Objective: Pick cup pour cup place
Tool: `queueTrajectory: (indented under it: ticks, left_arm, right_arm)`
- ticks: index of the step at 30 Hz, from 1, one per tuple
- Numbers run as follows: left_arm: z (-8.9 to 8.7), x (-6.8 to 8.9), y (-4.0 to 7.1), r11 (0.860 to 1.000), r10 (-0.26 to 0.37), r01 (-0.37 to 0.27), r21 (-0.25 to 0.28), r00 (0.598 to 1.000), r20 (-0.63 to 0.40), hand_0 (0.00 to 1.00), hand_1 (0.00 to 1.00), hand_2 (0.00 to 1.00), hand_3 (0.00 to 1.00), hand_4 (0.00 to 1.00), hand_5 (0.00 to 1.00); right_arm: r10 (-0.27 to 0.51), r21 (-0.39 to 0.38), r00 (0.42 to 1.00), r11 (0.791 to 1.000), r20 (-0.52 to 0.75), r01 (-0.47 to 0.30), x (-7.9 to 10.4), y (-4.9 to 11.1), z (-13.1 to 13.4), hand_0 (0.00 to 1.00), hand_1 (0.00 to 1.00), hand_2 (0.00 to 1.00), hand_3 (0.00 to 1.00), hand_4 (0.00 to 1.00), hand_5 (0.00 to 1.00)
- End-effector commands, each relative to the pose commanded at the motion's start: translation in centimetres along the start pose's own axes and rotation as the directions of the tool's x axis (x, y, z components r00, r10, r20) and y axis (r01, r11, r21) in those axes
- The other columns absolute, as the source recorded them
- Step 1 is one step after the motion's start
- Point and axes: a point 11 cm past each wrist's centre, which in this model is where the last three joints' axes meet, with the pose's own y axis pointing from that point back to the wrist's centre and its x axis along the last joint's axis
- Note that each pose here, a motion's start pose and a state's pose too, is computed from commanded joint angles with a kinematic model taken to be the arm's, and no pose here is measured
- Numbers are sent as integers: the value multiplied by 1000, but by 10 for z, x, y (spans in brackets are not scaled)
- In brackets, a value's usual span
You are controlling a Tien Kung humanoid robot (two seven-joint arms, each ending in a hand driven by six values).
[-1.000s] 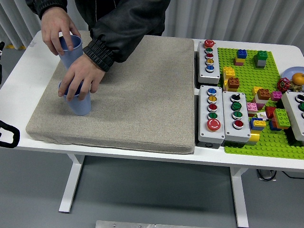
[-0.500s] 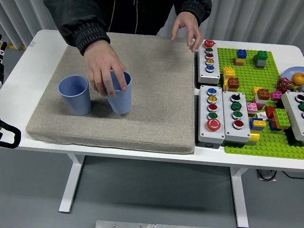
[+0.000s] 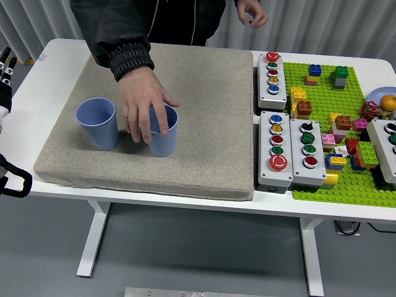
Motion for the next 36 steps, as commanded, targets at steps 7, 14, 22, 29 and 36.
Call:
queueTrajectory:
  ticks: [7, 14, 22, 29, 36]
  left_arm:
    - [-2, 2, 7, 1000, -12, 12, 0, 999, 41, 910, 893, 977, 998, 928, 732]
    - [-11, 10, 31, 1000, -16, 14, 16, 994, 105, 918, 898, 990, 998, 932, 651]
    - [-28, 17, 74, 997, -37, 20, 75, 971, 237, 919, 899, 989, 998, 924, 642]
    - [-47, 18, 108, 993, -46, 9, 121, 951, 305, 917, 895, 973, 998, 928, 630]
    - [-64, 13, 127, 991, -50, -1, 130, 918, 393, 912, 891, 979, 992, 916, 597]
  right_arm:
    - [0, 1, 1000, 1000, 3, 0, 0, 0, 0, 703, 633, 573, 573, 2, 99]
    - [1, -7, 1000, 1000, 2, -1, 1, -1, 4, 703, 633, 573, 573, 2, 99]
    - [3, -16, 1000, 1000, -10, -3, 3, -2, 8, 703, 633, 573, 574, 2, 100]
    - [1, -20, 1000, 1000, -18, -1, 4, -3, 10, 703, 633, 573, 574, 2, 99]
    - [2, -19, 1000, 1000, -20, -2, 4, -3, 10, 703, 632, 573, 574, 2, 102]
